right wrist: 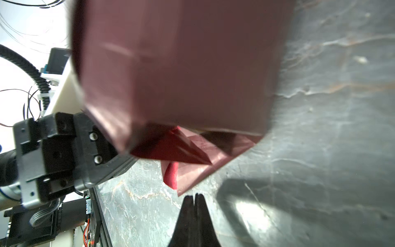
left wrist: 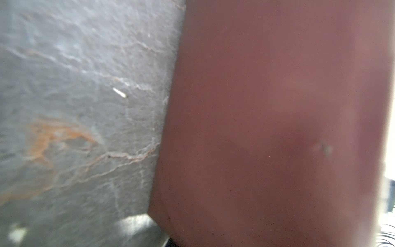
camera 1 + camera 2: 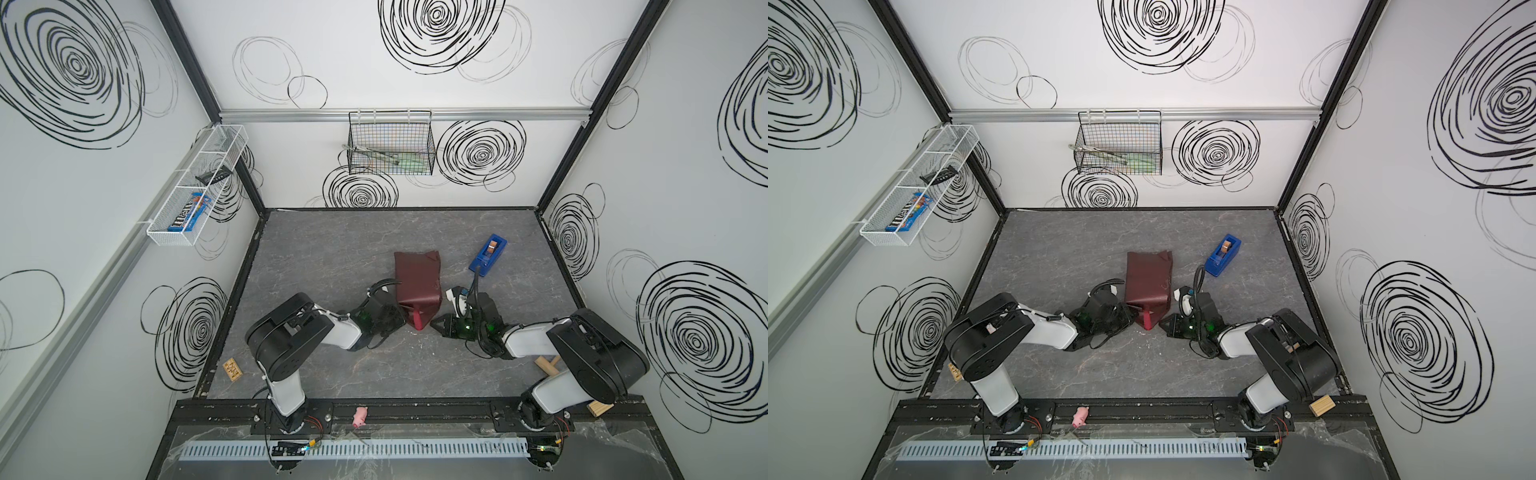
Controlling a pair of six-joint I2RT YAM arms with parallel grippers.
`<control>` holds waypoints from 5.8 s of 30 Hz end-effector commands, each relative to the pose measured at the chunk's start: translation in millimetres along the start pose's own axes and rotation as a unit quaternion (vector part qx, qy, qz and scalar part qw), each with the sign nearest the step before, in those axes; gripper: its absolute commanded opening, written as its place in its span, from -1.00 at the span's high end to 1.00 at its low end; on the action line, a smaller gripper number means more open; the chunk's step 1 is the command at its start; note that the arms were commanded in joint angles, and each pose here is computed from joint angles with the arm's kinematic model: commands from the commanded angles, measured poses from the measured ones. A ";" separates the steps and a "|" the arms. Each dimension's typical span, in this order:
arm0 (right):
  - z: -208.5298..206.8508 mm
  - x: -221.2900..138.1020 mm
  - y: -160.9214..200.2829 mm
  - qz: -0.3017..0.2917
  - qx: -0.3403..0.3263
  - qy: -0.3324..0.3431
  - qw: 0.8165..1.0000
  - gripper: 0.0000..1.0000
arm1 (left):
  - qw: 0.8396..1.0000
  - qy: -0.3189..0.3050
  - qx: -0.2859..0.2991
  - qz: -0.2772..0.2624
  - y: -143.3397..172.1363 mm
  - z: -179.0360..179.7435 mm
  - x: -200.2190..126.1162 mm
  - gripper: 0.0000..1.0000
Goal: Wrap a gift box in wrapping paper
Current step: Fold the wrapping paper for the gift box.
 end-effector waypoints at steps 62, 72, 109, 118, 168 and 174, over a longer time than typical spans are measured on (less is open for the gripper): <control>20.8 -9.8 -3.6 0.025 -0.028 -0.040 0.998 0.77 | 0.989 -0.119 0.006 0.084 26.7 4.9 -6.7 0.47; 15.8 -17.8 -1.1 0.021 -0.029 -0.041 0.999 0.71 | 0.987 -0.135 0.001 0.084 29.8 10.9 -5.4 0.40; 4.9 -15.6 13.9 0.040 -0.021 -0.044 0.998 0.54 | 0.995 -0.004 0.062 0.079 13.7 -25.4 -4.5 0.83; 5.9 -5.7 16.9 0.055 -0.018 -0.046 0.997 0.46 | 0.994 -0.029 0.061 0.085 16.3 -17.4 -5.7 0.39; -0.8 17.7 -12.4 0.031 -0.003 -0.039 0.999 0.23 | 0.988 -0.089 0.052 0.114 28.1 6.8 6.9 0.63; 8.6 16.2 -21.6 0.019 -0.016 -0.055 0.998 0.22 | 0.988 -0.089 0.053 0.113 26.8 3.4 4.2 0.34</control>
Point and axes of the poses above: each gripper's point midway between its finger pads, its own x axis out along the fingers, its own z axis along the line the jaws close on, y = z × x, the point moved 7 cm from there along -x, back along the fingers, and after that the axes turned 2 degrees about -x, right-handed, at the moved point
